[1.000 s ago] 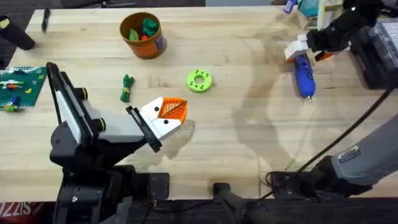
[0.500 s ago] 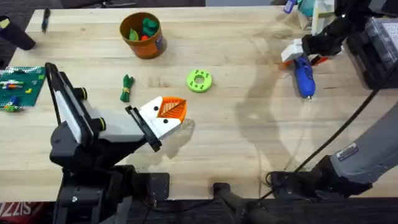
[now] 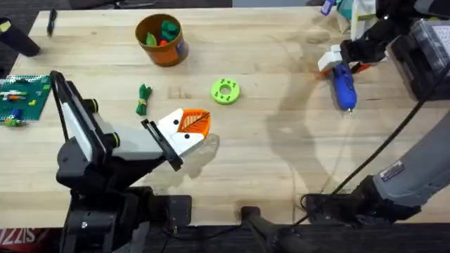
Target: Pick up the gripper from the table and insert it into the empty holder that is missing its gripper. Then pick up a screw, insert it into the mounting hole, and use the screwdriver to tighten it. Finally, clean up the table by picking up the vegetable and placing it into the bucket.
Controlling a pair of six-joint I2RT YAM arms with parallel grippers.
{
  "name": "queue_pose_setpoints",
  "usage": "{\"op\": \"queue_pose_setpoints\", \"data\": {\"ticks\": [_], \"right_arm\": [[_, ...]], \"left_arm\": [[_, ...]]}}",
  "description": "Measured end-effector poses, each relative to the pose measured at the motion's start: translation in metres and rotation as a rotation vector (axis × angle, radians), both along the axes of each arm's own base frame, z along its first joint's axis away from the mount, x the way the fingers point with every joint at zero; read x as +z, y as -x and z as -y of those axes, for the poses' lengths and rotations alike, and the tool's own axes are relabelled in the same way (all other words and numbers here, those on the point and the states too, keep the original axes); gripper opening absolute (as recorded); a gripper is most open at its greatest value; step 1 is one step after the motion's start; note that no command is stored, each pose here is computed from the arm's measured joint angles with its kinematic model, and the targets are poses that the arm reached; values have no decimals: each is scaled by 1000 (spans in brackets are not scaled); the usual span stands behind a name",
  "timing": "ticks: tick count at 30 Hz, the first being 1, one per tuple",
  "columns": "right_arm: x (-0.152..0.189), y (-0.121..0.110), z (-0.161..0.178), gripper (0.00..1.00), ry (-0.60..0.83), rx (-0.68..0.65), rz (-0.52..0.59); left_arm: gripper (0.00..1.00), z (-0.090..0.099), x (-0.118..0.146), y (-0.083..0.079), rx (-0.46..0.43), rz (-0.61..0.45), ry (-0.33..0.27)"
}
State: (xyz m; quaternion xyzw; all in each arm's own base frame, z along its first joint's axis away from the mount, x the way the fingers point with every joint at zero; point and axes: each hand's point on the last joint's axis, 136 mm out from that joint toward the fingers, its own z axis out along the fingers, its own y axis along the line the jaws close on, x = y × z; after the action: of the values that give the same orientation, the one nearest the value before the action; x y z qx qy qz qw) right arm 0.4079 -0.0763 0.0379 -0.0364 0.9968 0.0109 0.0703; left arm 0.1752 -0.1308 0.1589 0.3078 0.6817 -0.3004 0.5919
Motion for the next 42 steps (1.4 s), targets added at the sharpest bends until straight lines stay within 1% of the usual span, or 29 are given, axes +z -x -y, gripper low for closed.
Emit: {"op": "queue_pose_setpoints", "data": {"ticks": [4,5,6,7,9,11,13,14,15,22,27,31,33,36,39,42], "right_arm": [[-1,0,0,988,6,2,-8],[-1,0,0,963,8,5,-8],[-1,1,1,911,13,9,-9],[-1,0,3,837,22,12,-10],[-2,1,6,600,33,15,-12],[-1,0,8,405,37,8,-10],[-2,1,8,142,36,13,-13],[-3,1,7,46,34,14,-16],[-3,1,7,20,30,11,-15],[-3,2,6,22,28,11,-22],[-2,21,1,22,4,7,-102],[6,32,-4,22,-8,-14,-133],[22,34,-7,22,-5,-22,-110],[60,40,-18,22,5,-21,-46],[102,50,-39,21,13,9,25],[138,61,-71,21,8,60,106]], "left_arm": [[7,0,0,0,1,0,0],[7,0,0,0,1,0,0],[7,0,0,0,2,0,0],[7,0,0,0,2,0,0],[7,0,0,0,2,0,0],[7,0,0,0,2,0,0],[7,0,0,0,2,0,0],[7,0,0,0,2,0,0],[7,0,0,0,2,0,0],[7,-1,0,-1,5,0,-1],[7,-1,0,-1,5,0,-1],[7,-1,0,-1,5,0,-1],[7,-1,0,-1,5,0,-1],[7,-1,0,-1,5,0,-1],[7,-1,0,-1,5,0,-1],[7,-1,0,-1,5,0,-1]]}}
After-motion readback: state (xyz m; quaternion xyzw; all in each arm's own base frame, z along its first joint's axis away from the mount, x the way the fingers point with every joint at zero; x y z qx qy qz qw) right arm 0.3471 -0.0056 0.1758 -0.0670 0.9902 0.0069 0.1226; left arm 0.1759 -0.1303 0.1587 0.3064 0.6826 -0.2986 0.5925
